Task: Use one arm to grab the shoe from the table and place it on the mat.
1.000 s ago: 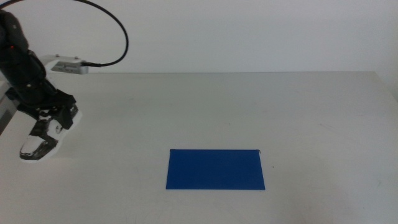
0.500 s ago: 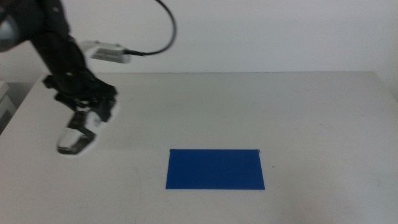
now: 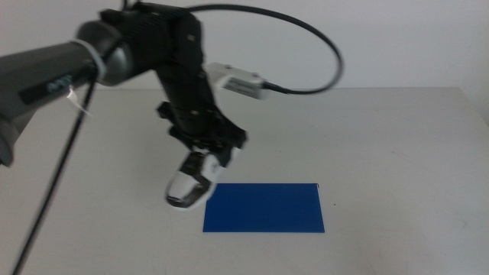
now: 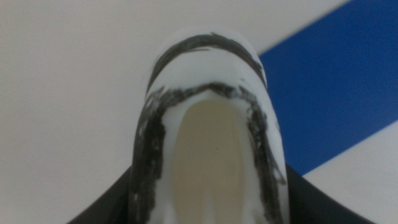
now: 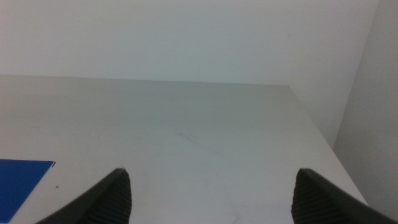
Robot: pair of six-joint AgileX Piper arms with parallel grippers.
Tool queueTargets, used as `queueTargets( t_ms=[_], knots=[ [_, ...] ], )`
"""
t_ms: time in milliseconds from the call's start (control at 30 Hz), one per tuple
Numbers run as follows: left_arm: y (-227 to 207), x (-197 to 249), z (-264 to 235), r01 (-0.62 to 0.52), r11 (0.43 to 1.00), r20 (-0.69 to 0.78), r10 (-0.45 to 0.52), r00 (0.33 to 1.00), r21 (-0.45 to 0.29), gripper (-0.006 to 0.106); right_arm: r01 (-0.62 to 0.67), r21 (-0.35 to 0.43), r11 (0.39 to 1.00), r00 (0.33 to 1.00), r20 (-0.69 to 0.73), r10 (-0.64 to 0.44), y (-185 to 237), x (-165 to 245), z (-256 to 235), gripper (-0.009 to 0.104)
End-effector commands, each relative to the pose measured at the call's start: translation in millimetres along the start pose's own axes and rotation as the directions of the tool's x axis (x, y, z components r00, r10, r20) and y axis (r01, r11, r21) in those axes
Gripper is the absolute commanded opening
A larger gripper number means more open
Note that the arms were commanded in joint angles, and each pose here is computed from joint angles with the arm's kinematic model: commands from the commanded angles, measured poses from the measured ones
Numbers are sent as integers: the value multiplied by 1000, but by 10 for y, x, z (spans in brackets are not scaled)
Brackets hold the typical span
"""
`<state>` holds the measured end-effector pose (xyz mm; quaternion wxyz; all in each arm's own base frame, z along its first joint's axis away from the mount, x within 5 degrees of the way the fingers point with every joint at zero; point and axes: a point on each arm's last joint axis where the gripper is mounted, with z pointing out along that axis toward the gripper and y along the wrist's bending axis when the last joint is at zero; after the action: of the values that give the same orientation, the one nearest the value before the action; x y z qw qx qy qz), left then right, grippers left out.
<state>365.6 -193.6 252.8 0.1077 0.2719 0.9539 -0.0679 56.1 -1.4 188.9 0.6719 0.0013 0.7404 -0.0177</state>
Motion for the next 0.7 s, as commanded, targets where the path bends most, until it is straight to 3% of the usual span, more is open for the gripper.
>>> queueTargets(
  t_ms=[0,367,667],
  knots=[
    [-223,-59,-308,-20,1000,126,19,992,2,11,20,13,1000,994,109,-22,-9,-114,-27,66],
    [-834,-137,-140,-74,997,186,66,980,36,11,20,13,1000,994,109,-22,-9,-114,-27,66],
    [-883,-138,57,-70,997,136,64,989,40,11,20,13,1000,994,109,-22,-9,-114,-27,66]
  ],
)
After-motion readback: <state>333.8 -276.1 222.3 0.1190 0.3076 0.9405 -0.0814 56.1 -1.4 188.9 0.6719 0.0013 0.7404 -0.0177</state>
